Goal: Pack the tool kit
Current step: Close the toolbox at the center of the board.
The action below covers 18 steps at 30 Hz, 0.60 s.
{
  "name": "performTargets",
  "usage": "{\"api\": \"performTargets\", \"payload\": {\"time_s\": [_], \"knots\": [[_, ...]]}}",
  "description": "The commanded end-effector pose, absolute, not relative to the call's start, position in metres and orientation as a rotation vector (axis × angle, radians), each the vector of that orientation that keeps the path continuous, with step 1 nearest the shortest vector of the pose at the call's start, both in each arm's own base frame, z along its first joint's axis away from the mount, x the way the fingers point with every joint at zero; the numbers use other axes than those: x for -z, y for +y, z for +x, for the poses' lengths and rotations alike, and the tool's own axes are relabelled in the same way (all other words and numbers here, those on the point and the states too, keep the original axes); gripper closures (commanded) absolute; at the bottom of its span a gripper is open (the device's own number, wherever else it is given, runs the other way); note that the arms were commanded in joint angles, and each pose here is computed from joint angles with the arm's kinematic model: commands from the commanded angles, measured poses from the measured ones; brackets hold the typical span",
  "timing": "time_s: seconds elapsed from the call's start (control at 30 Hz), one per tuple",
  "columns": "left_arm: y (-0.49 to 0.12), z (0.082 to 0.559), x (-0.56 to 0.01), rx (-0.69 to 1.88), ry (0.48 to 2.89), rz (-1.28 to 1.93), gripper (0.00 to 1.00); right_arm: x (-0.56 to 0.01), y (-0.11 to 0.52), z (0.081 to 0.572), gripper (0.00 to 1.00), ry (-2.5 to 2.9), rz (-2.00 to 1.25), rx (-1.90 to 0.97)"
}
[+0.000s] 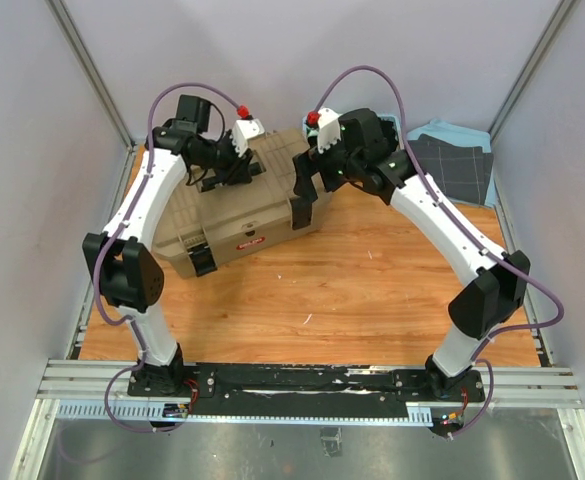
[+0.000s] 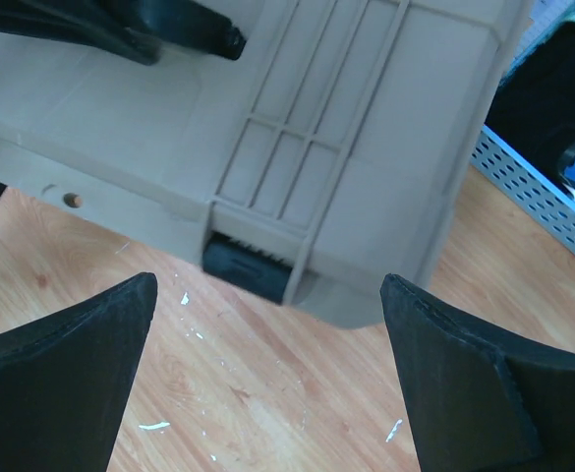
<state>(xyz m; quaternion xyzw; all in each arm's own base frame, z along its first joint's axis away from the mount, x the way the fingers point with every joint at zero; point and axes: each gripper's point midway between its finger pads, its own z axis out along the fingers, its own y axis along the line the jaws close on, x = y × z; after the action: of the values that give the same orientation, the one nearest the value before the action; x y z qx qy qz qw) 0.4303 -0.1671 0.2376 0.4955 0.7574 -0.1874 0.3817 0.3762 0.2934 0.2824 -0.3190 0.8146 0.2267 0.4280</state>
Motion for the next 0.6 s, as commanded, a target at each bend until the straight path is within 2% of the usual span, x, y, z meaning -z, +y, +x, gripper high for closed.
{"api": "performTargets", "payload": {"time_s": [0.0,0.3,0.57], "knots": [[-0.123,0.375,-0.209,0.449,2.129,1.36,1.0,-0.295,0.301,0.388,0.02,1.9,-0.882,-0.578],[-0.126,0.338,-0.245,0.442,1.934,1.496,1.0,-0.299,0.316,0.38,0.02,1.735,-0.964,-0.661],[-0.16,0.336,-0.264,0.541,1.793,1.543,1.0,-0.315,0.312,0.362,0.01,1.659,-1.004,-0.679]]}}
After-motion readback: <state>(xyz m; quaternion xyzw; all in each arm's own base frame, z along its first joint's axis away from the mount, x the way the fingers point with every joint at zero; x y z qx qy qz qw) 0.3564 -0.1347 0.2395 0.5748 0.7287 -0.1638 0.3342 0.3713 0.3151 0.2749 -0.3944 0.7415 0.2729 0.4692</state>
